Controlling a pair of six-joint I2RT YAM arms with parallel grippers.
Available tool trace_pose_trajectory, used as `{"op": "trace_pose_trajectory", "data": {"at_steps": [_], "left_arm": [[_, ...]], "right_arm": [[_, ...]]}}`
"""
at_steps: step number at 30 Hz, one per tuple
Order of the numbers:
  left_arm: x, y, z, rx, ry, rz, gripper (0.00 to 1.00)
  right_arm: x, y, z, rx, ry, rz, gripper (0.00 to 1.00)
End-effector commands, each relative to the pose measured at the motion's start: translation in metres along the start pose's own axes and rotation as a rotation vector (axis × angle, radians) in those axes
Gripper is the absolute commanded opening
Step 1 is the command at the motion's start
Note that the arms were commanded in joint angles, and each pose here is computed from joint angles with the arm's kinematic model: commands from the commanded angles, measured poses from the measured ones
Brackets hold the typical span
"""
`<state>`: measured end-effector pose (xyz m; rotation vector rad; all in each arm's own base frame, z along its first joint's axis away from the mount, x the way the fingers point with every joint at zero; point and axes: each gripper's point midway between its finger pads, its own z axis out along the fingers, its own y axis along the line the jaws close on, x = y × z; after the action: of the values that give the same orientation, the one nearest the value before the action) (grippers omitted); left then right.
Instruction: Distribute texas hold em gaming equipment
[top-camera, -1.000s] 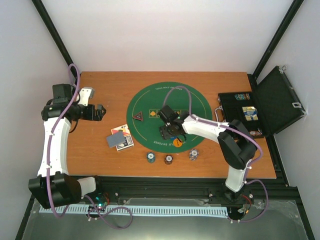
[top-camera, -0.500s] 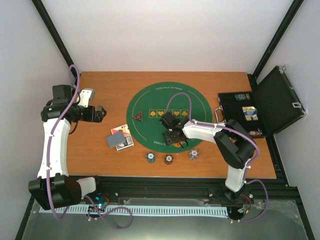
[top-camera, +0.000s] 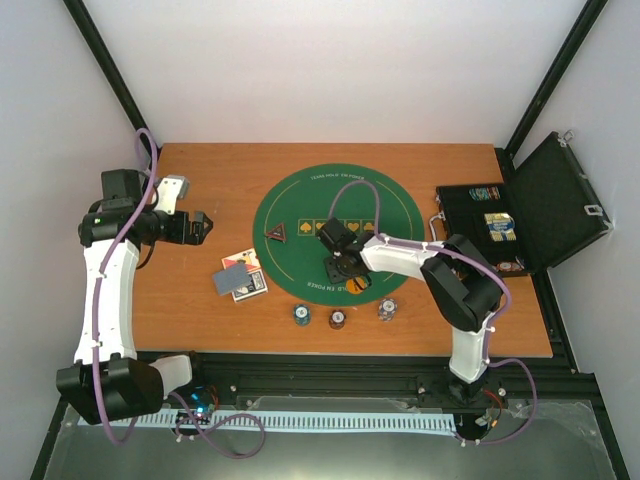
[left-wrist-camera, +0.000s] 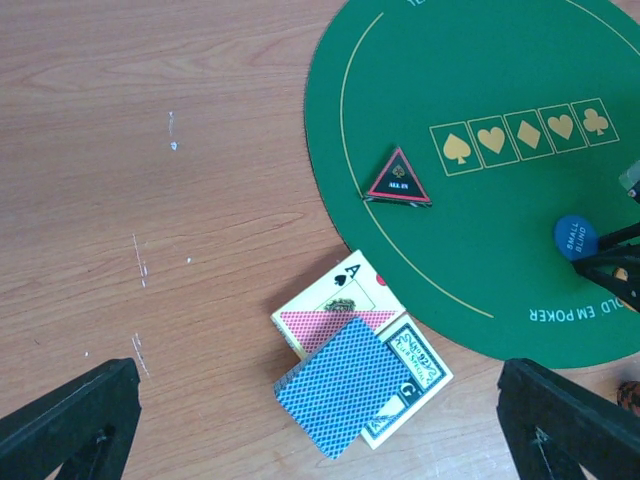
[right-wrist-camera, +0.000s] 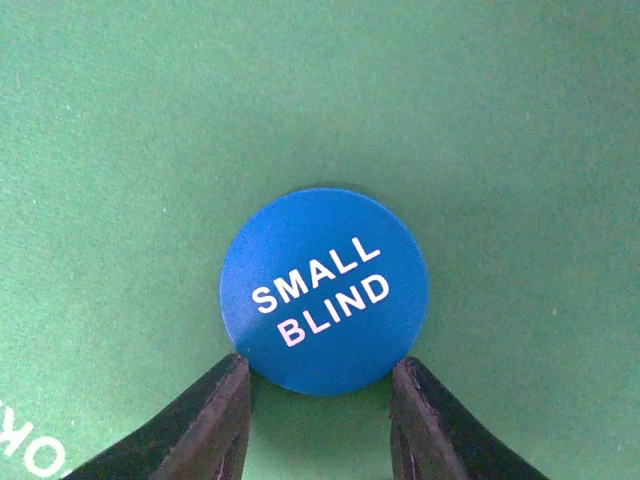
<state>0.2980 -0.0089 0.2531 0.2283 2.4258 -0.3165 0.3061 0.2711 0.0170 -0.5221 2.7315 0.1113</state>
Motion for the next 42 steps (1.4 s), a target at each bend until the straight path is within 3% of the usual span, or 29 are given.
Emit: {"op": "trace_pose_trajectory", "data": {"at_steps": [1, 9, 20, 29, 36, 42], "left_arm": [[-0.011, -0.007, -0.014, 0.01, -0.039, 0.032, 1.0], [-0.013, -0.005, -0.015, 0.0, -0.041, 0.036, 1.0], [-0.004, -0.009, -0.002, 0.062, 0.003, 0.061, 1.0], [0.006, -0.007, 0.013, 0.084, 0.048, 0.092, 1.0], [0.009, -0.012, 0.016, 0.132, 0.069, 0.091, 1.0], [0.009, -0.02, 0.008, 0.155, 0.067, 0.11, 1.0]], "right_arm": [[0.003, -0.018, 0.019, 0.059, 0.035, 0.01, 0.37], [-0.038, -0.041, 0.032, 0.091, 0.003, 0.052, 0.34], [-0.148, -0.09, 0.069, 0.129, -0.073, 0.155, 0.34], [-0.204, -0.108, 0.099, 0.107, -0.114, 0.197, 0.35], [-0.215, -0.096, 0.067, 0.061, -0.142, 0.167, 0.42], [-0.181, -0.063, -0.002, 0.025, -0.188, 0.091, 0.62]]}}
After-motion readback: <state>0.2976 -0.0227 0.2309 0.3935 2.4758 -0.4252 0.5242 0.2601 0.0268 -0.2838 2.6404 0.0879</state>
